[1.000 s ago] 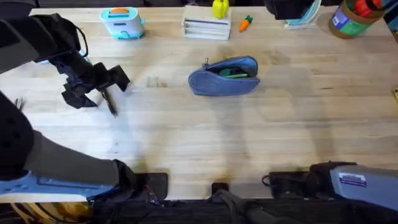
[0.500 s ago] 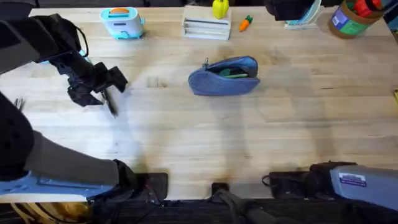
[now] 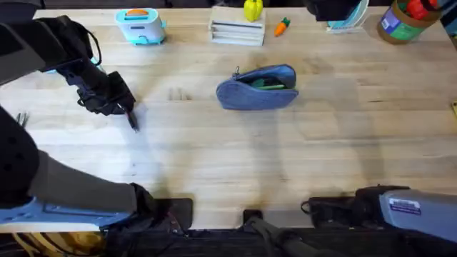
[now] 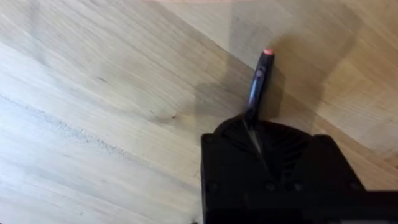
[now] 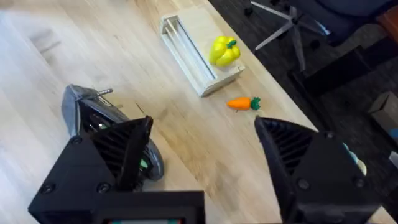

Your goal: Unzip the bag, pick up the pens from the table one at a time and place them inside, then zip the bag closed.

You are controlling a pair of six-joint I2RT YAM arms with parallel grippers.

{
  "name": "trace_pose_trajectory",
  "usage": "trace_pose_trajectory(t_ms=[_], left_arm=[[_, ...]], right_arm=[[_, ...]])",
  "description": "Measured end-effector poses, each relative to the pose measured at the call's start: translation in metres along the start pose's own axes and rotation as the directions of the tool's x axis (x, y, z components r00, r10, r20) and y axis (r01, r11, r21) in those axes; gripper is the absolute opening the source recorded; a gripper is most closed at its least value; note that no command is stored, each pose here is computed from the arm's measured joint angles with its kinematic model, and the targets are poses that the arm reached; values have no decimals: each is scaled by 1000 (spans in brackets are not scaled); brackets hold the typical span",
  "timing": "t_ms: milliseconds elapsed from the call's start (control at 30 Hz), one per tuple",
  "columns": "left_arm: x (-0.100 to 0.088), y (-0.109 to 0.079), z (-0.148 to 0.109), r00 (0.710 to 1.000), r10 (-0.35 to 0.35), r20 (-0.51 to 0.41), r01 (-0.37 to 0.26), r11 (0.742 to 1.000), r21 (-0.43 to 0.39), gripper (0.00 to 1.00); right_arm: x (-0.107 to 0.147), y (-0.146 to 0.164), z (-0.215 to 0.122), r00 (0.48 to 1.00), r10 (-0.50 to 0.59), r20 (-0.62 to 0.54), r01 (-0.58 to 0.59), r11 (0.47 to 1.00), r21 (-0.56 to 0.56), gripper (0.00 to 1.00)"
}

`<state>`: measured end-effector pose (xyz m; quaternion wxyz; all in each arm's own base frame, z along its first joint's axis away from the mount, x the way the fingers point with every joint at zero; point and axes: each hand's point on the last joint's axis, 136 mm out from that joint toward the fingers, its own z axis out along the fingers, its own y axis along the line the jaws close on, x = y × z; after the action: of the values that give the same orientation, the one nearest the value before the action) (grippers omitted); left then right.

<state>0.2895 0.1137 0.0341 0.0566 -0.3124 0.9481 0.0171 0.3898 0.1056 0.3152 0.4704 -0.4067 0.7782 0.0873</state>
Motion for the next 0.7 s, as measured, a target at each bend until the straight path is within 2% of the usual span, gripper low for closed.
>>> trace_pose_trajectory(t_ms=[133,233,333,433,533,567,633,700], left_arm=[[2,-6,0,999,44,7,-44,999,-20,43],[7,-30,-2,992,122,10,-122,992,-9,40],[16,-75,-5,968,252,25,-252,967,27,40],[19,-135,-19,918,381,108,-391,917,81,41],[17,-201,-48,847,463,261,-507,851,137,41],[16,-224,-60,815,481,322,-547,822,156,41],[19,-264,-83,738,516,435,-632,755,177,41],[28,-301,-105,636,553,538,-725,666,173,41]], right_arm=[[-10,2,-13,999,-19,27,19,1000,21,997],[-20,5,-30,997,-43,59,40,998,47,997],[-29,8,-44,994,-63,85,57,996,69,997],[-34,11,-53,992,-74,98,66,995,81,997],[-34,15,-60,993,-73,98,65,995,80,997],[-32,18,-62,994,-67,91,61,995,74,997],[-28,24,-65,996,-55,75,50,997,61,997],[-21,29,-68,998,-37,54,34,998,43,997]])
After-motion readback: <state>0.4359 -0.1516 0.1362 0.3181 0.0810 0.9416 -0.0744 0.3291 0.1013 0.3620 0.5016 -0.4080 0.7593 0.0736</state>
